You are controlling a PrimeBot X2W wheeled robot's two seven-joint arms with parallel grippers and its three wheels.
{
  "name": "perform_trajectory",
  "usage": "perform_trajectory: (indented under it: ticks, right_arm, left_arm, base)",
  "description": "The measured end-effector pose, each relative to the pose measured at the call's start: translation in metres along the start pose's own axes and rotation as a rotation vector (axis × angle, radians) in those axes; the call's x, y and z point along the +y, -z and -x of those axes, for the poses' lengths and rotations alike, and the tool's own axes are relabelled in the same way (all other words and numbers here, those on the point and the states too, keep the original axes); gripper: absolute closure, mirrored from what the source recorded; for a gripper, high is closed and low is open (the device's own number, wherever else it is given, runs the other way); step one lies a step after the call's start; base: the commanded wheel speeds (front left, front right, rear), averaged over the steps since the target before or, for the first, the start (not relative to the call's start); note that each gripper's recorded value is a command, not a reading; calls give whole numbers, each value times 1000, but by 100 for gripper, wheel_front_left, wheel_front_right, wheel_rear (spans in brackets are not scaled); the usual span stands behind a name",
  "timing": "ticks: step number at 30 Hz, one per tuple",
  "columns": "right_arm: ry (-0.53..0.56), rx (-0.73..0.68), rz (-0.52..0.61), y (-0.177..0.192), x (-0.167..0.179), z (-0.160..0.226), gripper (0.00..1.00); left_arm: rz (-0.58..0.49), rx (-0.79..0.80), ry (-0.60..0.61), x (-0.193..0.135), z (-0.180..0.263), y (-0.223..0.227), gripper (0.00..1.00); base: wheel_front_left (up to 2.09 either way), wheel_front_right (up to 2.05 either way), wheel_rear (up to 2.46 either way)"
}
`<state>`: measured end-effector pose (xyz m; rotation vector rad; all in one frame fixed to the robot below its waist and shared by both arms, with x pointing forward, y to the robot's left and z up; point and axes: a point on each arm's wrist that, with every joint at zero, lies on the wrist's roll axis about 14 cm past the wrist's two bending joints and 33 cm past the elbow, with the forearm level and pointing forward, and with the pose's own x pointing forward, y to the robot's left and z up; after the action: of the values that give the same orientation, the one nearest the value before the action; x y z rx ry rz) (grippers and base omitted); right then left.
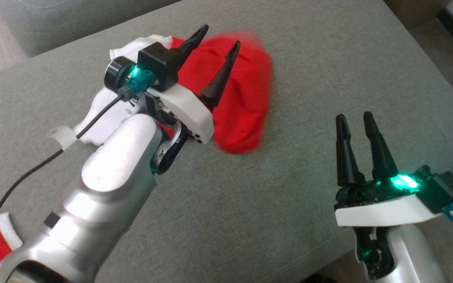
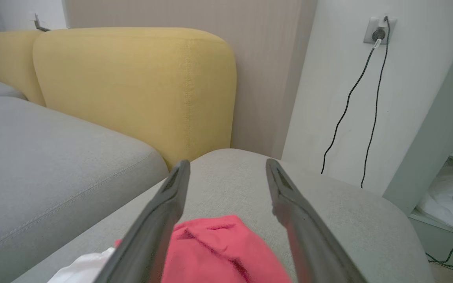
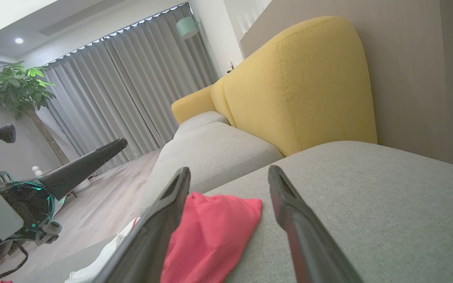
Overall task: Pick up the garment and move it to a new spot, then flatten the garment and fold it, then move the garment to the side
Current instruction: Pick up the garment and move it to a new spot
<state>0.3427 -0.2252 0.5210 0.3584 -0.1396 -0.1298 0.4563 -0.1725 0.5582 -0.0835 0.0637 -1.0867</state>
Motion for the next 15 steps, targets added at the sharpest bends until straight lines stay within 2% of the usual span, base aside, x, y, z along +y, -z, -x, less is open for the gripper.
perform_trajectory:
  ticks: [2, 8, 15]
  right_arm:
    - [12, -3, 4, -1, -4, 0, 0]
    - [-28, 0, 6, 3, 6, -11, 0]
    - [-115, 17, 22, 14, 30, -28, 0]
  left_arm:
    - [6, 9, 2, 0, -2, 7, 0]
    - [-13, -20, -119, 40, 24, 7, 0]
    - [-41, -91, -347, 91, 93, 11, 0]
  base:
    - [0, 0, 0]
    - [0, 0, 0]
    - [0, 0, 0]
